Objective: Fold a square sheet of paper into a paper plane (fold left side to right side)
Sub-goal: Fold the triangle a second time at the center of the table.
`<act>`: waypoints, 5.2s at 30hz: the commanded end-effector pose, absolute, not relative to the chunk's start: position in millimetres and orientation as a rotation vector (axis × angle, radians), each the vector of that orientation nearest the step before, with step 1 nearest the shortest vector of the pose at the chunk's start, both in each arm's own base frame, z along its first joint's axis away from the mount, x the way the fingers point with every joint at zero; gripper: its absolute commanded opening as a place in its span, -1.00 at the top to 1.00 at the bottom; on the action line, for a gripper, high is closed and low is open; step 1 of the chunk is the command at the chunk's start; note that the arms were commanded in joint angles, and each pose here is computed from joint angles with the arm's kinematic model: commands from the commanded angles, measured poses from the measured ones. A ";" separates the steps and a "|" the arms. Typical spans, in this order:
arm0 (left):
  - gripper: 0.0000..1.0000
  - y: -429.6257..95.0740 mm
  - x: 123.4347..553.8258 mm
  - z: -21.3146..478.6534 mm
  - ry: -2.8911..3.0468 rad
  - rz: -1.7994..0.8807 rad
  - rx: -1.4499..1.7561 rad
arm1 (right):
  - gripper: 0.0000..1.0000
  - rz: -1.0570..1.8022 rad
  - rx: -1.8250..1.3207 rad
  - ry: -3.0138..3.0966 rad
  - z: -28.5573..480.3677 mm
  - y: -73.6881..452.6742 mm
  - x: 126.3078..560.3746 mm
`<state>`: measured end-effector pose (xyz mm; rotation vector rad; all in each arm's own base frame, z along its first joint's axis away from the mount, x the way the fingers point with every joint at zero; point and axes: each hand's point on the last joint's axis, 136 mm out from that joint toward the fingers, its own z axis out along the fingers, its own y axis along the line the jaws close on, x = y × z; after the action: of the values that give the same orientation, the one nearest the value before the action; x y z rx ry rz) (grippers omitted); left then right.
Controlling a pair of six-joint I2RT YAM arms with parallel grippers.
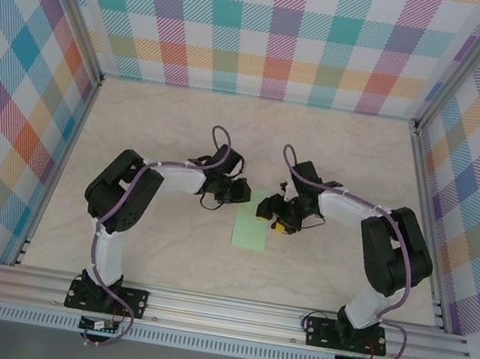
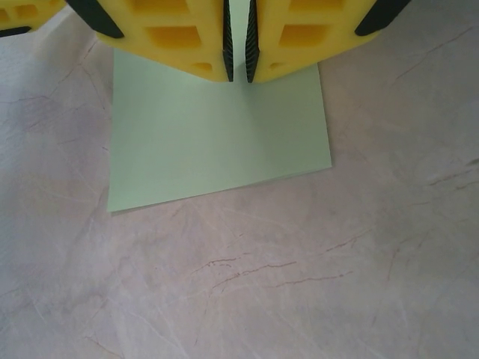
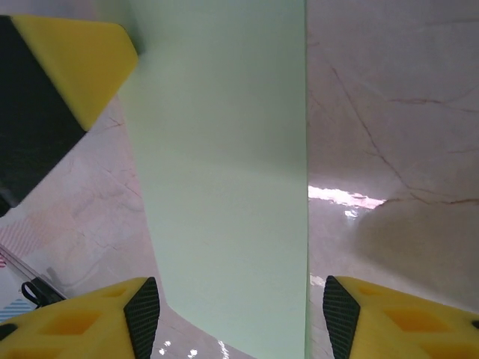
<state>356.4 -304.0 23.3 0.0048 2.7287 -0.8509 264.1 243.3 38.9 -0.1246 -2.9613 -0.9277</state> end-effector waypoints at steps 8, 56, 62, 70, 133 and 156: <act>0.68 -291.1 340.8 7.4 2.807 -0.806 -0.032 | -0.18 -0.852 -0.141 -2.925 24.7 250.5 251.1; -0.12 -262.6 340.1 161.5 2.376 -0.852 0.123 | 0.09 -1.120 -0.210 -2.907 56.9 271.2 287.9; -0.20 -264.2 259.4 164.0 2.321 -0.735 0.395 | 0.14 -1.132 -0.190 -2.896 62.1 277.2 295.6; -0.39 -289.7 193.0 143.4 2.312 -0.557 0.671 | 0.17 -1.137 -0.171 -2.901 71.7 281.6 303.2; 0.99 -359.7 207.1 71.1 2.404 -0.004 0.746 | -0.30 -1.157 -0.120 -3.178 155.3 241.5 369.5; 1.00 -351.2 213.0 86.2 2.520 -0.525 0.517 | 1.00 -1.314 -0.175 -3.100 94.5 198.7 252.1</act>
<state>214.2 -339.8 72.0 0.5551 2.5405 -0.3570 248.7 179.0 80.9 -0.2786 -3.1129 -1.1469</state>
